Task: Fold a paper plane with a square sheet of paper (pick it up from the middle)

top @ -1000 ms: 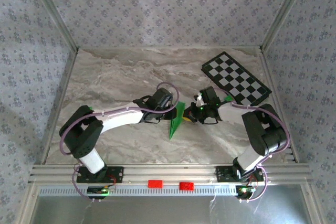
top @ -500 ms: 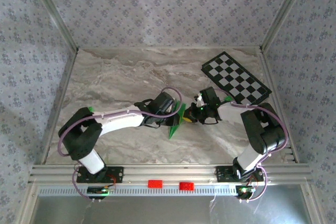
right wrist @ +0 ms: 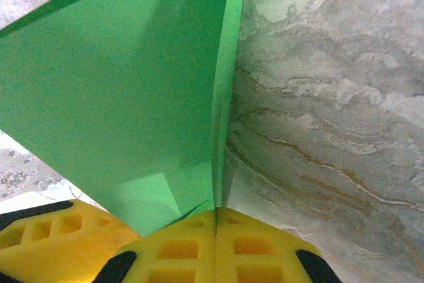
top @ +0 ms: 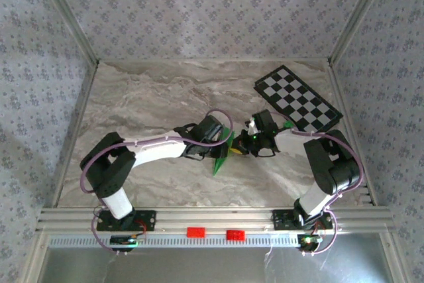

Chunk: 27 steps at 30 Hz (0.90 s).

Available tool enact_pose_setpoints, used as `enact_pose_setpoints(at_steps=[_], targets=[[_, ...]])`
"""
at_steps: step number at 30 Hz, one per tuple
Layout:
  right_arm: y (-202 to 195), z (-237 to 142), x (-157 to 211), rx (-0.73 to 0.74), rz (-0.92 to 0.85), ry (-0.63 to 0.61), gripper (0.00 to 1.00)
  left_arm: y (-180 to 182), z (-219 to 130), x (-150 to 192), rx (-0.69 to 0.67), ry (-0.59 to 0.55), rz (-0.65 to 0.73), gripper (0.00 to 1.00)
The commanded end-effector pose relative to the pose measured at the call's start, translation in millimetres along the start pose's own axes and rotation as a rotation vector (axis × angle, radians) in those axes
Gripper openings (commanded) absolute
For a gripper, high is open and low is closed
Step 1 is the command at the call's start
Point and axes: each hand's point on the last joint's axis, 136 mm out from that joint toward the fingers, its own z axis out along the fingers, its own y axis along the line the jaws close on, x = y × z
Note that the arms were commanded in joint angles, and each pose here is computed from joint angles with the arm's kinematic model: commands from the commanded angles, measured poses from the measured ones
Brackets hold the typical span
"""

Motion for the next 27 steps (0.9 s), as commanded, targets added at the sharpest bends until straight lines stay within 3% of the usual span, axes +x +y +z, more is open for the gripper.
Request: enact_pose_setpoints(at_steps=[1,27], targets=[[1.1,-0.6,-1.1,0.007,-0.009,0.011,0.03,-2.2,-3.3,-4.5,-0.016,-0.009,0.026,0.37],[-0.6,-2.5,-1.2,0.012,-0.005,0.009,0.03,2.4,14.9,5.3,-0.033,0.044,0.028,0.39]])
